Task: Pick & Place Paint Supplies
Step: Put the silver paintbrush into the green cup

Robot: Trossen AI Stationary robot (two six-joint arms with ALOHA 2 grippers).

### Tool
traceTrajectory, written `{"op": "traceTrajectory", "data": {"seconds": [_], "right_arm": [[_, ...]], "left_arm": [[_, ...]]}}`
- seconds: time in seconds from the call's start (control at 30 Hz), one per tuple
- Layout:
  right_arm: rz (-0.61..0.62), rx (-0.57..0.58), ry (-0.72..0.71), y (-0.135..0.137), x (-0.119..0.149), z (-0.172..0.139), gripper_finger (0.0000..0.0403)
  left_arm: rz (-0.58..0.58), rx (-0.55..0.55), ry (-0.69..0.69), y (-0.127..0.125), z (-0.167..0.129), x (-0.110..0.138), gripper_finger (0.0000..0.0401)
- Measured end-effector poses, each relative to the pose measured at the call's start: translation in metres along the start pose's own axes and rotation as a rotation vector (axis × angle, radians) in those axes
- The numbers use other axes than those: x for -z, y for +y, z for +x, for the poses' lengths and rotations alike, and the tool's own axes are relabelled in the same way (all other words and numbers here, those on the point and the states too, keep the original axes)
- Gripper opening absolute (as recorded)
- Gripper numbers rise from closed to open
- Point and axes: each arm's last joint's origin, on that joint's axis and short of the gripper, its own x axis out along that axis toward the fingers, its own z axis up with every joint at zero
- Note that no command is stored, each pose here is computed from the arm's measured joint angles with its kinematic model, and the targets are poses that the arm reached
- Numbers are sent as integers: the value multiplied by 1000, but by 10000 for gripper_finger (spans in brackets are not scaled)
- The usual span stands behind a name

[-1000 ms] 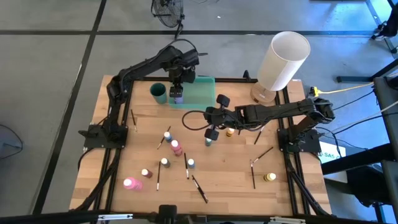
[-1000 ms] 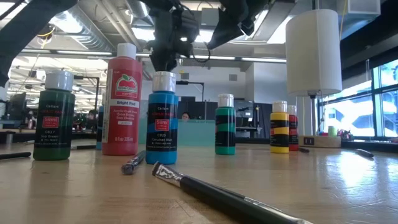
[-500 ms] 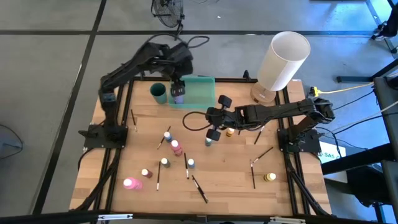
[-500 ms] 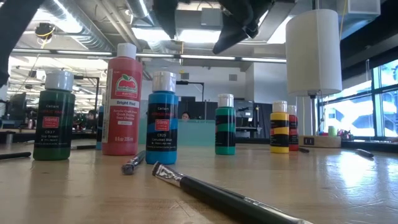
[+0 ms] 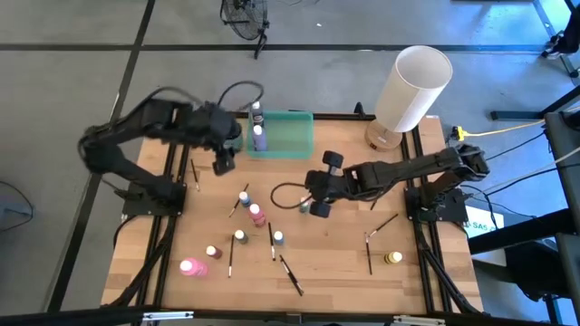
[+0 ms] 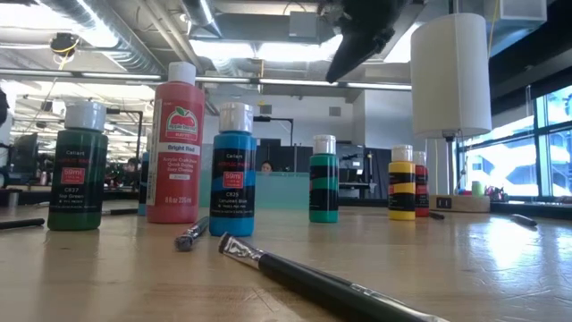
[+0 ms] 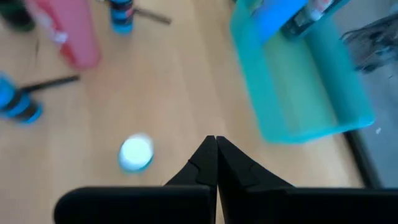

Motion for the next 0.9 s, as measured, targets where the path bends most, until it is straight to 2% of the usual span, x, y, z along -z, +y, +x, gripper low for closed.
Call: {"op": "traceTrajectory", "data": {"seconds": [0.17,0.33,0.47,0.6,0.7,0.8,0.9], "right_arm": [[1,-74,191,5,19,-5,9],[39,-110,295,12,30,-12,46],[170,-143,329,17,32,-14,91],[398,-161,430,17,36,-16,139],[541,-112,590,13,47,-19,164],[644,-7,734,9,58,-25,173],[727,28,820,12,63,-30,173]], "left_arm": [[53,48,-149,-25,20,45,248],[79,107,-289,-37,46,89,246],[56,175,-370,-39,60,116,248],[36,214,-465,-37,65,132,247],[29,245,-573,-38,68,139,246],[-11,291,-682,-43,77,147,248],[31,359,-734,-48,90,158,248]]}}
